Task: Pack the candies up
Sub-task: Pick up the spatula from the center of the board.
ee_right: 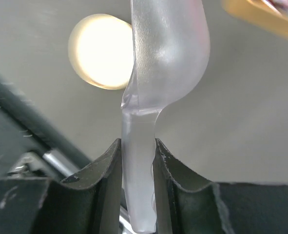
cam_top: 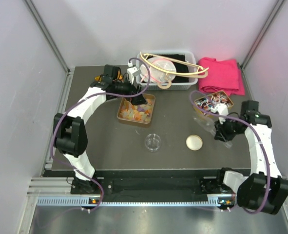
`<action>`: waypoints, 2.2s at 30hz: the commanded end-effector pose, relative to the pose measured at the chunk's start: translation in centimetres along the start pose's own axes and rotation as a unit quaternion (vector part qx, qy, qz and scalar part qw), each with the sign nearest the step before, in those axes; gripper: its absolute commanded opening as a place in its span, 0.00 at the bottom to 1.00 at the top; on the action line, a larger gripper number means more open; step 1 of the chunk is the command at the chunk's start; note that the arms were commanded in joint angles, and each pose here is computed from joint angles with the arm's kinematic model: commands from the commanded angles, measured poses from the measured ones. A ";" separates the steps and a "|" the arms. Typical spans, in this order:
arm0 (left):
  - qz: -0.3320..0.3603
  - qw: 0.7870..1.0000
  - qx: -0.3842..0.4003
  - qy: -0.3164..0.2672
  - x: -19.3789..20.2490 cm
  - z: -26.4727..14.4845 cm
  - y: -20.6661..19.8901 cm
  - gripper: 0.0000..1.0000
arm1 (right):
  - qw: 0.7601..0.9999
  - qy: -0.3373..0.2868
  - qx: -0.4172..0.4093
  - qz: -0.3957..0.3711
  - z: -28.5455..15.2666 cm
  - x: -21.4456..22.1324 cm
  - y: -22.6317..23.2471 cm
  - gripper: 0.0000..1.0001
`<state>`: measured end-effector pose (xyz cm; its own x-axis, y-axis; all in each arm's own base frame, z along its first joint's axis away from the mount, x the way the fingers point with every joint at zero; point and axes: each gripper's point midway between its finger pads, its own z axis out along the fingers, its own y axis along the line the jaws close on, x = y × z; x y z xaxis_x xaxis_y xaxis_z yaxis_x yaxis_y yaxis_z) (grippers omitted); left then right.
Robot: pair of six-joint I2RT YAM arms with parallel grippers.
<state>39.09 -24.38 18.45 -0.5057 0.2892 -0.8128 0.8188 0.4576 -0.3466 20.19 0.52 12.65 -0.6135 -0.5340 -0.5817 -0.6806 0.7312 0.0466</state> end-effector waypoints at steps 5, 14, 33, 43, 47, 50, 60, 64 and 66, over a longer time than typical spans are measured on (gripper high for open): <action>0.141 0.977 0.117 -0.110 -6.3 -3.8 -7.6 0.99 | 0.985 -0.044 -0.158 -0.052 -1.0 -8.1 6.9 0.20; 0.181 0.961 0.168 -0.127 -5.4 -4.9 -11.6 0.92 | 0.958 -0.048 -0.276 -0.069 -0.7 -13.5 11.1 0.22; 0.187 0.952 0.207 -0.126 -4.1 -4.0 -13.4 0.70 | 0.925 -0.038 -0.371 -0.073 1.8 -16.9 16.2 0.24; 0.173 0.949 0.245 -0.100 -2.6 -3.7 -14.0 0.65 | 0.930 -0.036 -0.356 -0.088 1.7 -17.9 16.1 0.24; 0.171 0.950 0.247 -0.082 -1.8 -3.4 -13.8 0.65 | 0.933 -0.045 -0.345 -0.095 1.3 -18.5 16.0 0.24; 0.167 0.951 0.248 -0.079 -1.8 -3.3 -13.8 0.63 | 0.933 -0.045 -0.341 -0.103 1.3 -18.7 16.2 0.24; 0.168 0.952 0.241 -0.082 -2.2 -2.9 -13.9 0.48 | 0.939 -0.027 -0.319 -0.123 3.0 -18.4 16.7 0.24; 0.167 0.955 0.234 -0.078 -2.0 -2.6 -13.6 0.29 | 0.940 -0.032 -0.316 -0.125 2.8 -18.8 16.6 0.25; 0.165 0.955 0.234 -0.076 -1.9 -2.5 -13.6 0.19 | 0.941 -0.034 -0.312 -0.127 2.7 -19.0 16.6 0.25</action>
<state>27.76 -28.63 24.70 -0.2362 0.2277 -0.9447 0.9644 -0.0639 -0.2565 20.90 22.97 20.31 -0.4466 -0.6445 -0.6207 -0.8846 0.2139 0.4144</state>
